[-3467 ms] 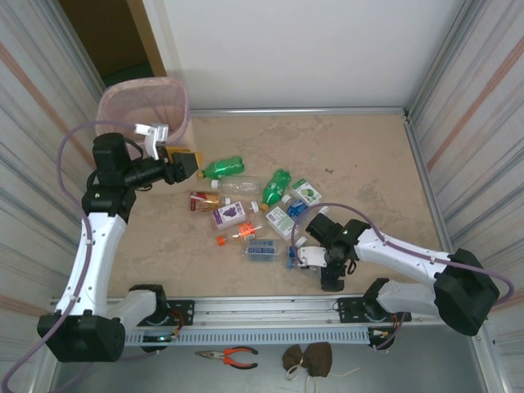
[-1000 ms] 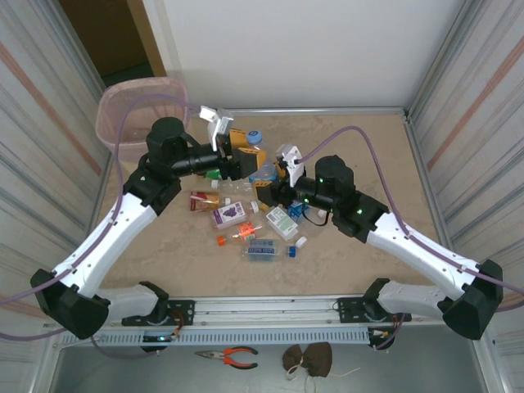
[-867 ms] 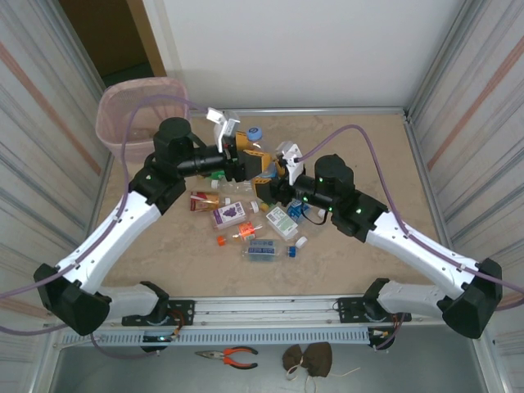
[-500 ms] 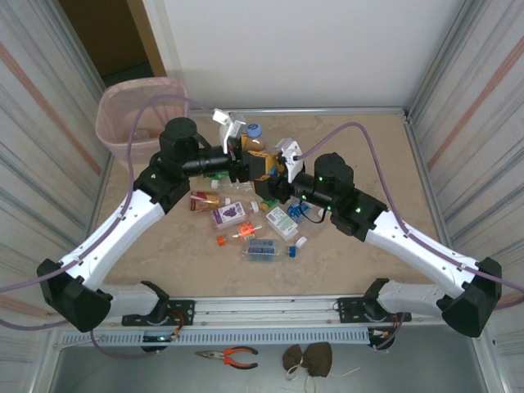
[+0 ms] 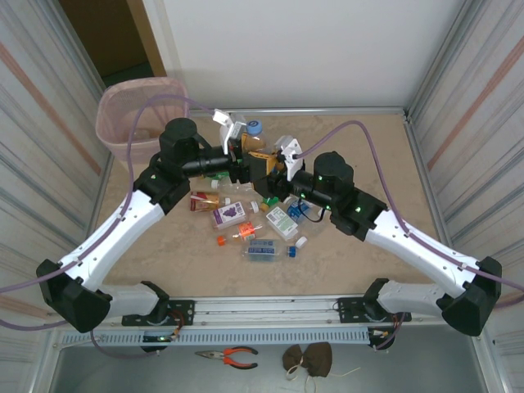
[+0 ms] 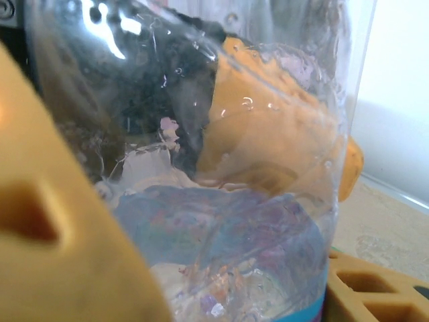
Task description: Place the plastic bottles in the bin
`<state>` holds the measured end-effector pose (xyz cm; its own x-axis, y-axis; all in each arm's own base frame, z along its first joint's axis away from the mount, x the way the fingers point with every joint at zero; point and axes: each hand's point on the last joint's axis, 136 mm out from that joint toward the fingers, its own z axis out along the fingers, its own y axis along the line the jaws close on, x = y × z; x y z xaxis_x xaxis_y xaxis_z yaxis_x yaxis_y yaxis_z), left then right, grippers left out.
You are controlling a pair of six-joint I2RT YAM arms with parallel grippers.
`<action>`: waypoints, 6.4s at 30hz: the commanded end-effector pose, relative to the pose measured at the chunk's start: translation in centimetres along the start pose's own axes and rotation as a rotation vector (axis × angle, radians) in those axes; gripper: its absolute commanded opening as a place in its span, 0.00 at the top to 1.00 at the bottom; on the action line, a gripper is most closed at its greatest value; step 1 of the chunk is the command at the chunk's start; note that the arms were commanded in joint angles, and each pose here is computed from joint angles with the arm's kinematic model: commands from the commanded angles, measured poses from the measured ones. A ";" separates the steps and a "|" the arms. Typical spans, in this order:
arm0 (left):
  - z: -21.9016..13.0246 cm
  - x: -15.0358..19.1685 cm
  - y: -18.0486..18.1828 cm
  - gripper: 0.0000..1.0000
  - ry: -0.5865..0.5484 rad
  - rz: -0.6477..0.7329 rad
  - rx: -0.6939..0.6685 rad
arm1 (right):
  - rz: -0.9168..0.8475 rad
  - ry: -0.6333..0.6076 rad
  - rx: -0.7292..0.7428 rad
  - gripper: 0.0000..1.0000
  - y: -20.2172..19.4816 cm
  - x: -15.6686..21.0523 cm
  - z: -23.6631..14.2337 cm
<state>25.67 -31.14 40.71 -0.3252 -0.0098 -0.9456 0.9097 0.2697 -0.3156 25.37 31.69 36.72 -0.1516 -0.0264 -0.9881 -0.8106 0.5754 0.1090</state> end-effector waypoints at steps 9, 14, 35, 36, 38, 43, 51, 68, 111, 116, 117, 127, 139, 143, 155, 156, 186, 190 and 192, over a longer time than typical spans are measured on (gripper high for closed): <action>-1.2 -0.4 -2.0 0.35 0.001 0.038 0.023 | -0.020 -0.105 0.030 0.42 -0.2 -3.9 0.0; -1.5 -0.8 -2.3 0.47 -0.013 0.060 0.016 | -0.018 -0.101 0.025 0.40 0.0 -4.0 0.0; -9.2 -7.4 6.0 0.44 0.051 0.197 -0.497 | -0.052 -0.102 0.136 0.08 -0.8 -4.1 -6.5; -9.9 -7.7 6.9 0.43 0.065 0.195 -0.540 | -0.055 -0.101 0.142 0.08 -0.9 -4.1 -6.7; -11.9 -8.5 9.2 0.43 0.085 0.179 -0.642 | -0.061 -0.097 0.152 0.08 -1.0 -4.0 -6.9; -17.0 -9.5 14.6 0.42 0.115 0.128 -0.844 | -0.067 -0.085 0.163 0.07 -1.2 -3.7 -6.8; -25.7 -7.5 23.2 0.42 0.201 -0.024 -1.121 | -0.059 -0.049 0.146 0.08 -1.1 -3.0 -6.0; -32.0 1.8 33.8 0.41 0.438 -0.282 -1.278 | -0.061 -0.030 0.127 0.08 -0.8 -2.5 -5.4; -24.5 -5.7 21.8 0.27 0.011 -0.223 -0.827 | 0.316 0.417 0.558 0.11 -13.1 9.0 -7.6; -22.8 -6.4 17.5 0.27 -0.105 -0.240 -0.670 | 0.378 0.588 0.630 0.12 -15.6 13.6 -8.7; -22.7 -6.3 16.8 0.27 -0.122 -0.246 -0.652 | 0.388 0.623 0.634 0.13 -15.8 14.5 -8.8; -21.2 -3.3 12.7 0.27 -0.154 -0.296 -0.572 | 0.445 0.941 0.576 0.27 -14.1 23.3 -9.1; -20.2 -0.3 12.3 0.27 -0.133 -0.364 -0.555 | 0.488 1.068 0.532 0.31 -13.0 29.5 -8.5; -20.1 0.2 12.4 0.27 -0.126 -0.374 -0.551 | 0.485 1.095 0.531 0.32 -13.1 30.5 -8.2; -19.9 1.6 13.0 0.27 -0.120 -0.405 -0.543 | 0.471 1.196 0.531 0.33 -12.7 33.8 -8.4; -19.8 1.7 13.0 0.27 -0.119 -0.408 -0.542 | 0.467 1.204 0.535 0.32 -12.7 34.0 -8.6; -17.8 1.7 11.8 0.28 -0.115 -0.401 -0.512 | 0.400 1.015 0.539 0.38 -11.8 27.1 -8.7; -15.8 1.6 11.4 0.28 -0.102 -0.387 -0.470 | 0.387 0.880 0.500 0.39 -10.8 23.0 -8.6; -14.4 1.5 11.1 0.28 -0.088 -0.376 -0.445 | 0.376 0.795 0.463 0.39 -10.1 20.8 -8.4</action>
<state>31.15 -13.22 35.95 -0.5923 -0.2600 -0.7626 0.5039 0.6190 -0.6024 25.67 17.57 12.49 -0.8639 -0.2518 -0.4363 -0.3381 0.9318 0.1317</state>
